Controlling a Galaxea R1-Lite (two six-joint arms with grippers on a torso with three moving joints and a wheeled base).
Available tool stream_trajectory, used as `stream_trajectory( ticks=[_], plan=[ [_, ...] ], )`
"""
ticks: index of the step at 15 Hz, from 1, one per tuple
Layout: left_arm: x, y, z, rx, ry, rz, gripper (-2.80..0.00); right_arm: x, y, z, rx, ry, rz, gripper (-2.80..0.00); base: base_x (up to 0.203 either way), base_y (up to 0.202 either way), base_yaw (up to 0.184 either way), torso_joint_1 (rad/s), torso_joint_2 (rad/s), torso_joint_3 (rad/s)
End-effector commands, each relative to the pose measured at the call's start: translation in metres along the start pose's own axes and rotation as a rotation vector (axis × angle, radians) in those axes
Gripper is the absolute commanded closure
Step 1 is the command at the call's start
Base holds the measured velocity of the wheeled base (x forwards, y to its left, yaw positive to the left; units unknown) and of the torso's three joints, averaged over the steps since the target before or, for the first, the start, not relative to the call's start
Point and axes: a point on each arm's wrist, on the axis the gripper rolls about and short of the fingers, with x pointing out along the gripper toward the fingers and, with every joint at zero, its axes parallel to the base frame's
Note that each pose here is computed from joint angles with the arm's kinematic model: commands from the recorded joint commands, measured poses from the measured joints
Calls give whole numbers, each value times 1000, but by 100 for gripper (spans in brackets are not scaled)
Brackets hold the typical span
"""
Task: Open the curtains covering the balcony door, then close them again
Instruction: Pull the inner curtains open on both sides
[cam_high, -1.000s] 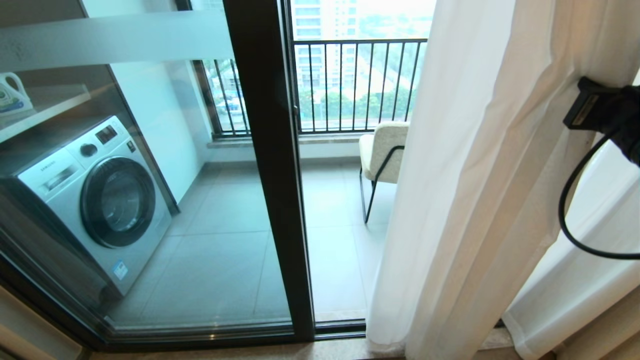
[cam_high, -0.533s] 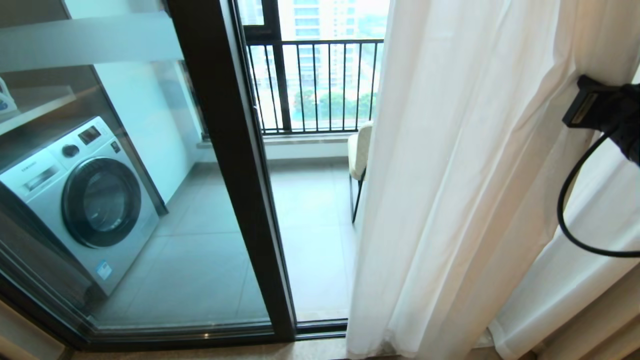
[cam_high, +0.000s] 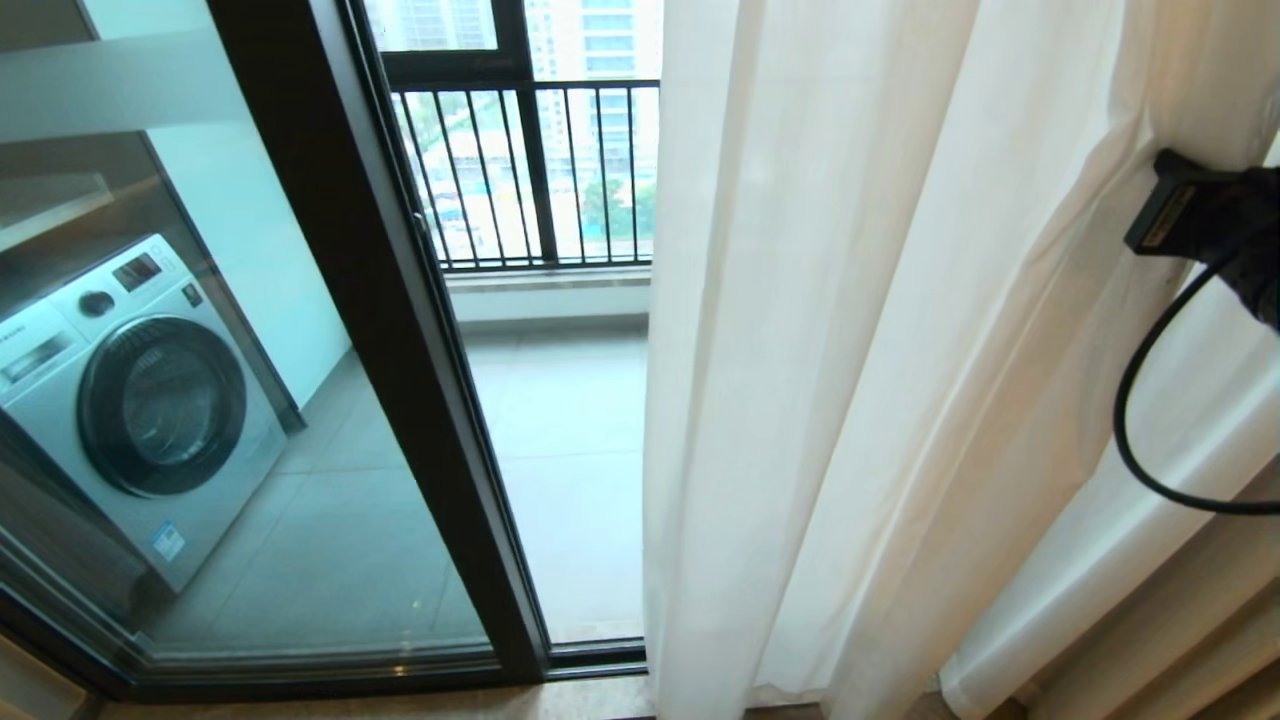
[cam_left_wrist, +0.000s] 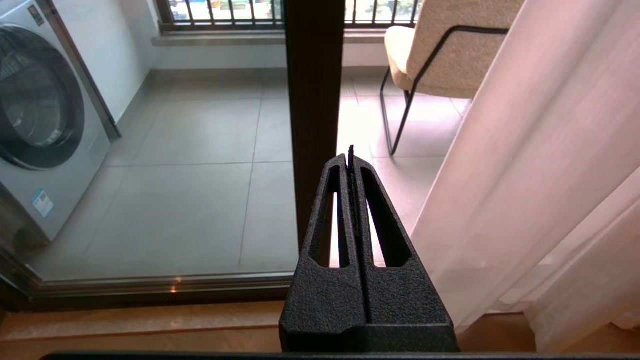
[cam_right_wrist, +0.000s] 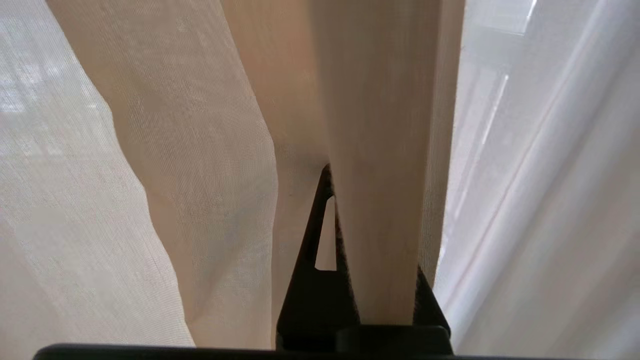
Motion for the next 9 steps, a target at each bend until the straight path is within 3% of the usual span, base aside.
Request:
stream_trajectory(
  ticks=[1,9],
  plan=[
    [0,0,0,-1,0,0,0,0,0,0,0,-3,-2,0,0,-187,0,-2,2,2],
    [0,0,0,-1,0,0,0,0,0,0,0,-3,-2,0,0,-191,1,1,2,4]
  ],
)
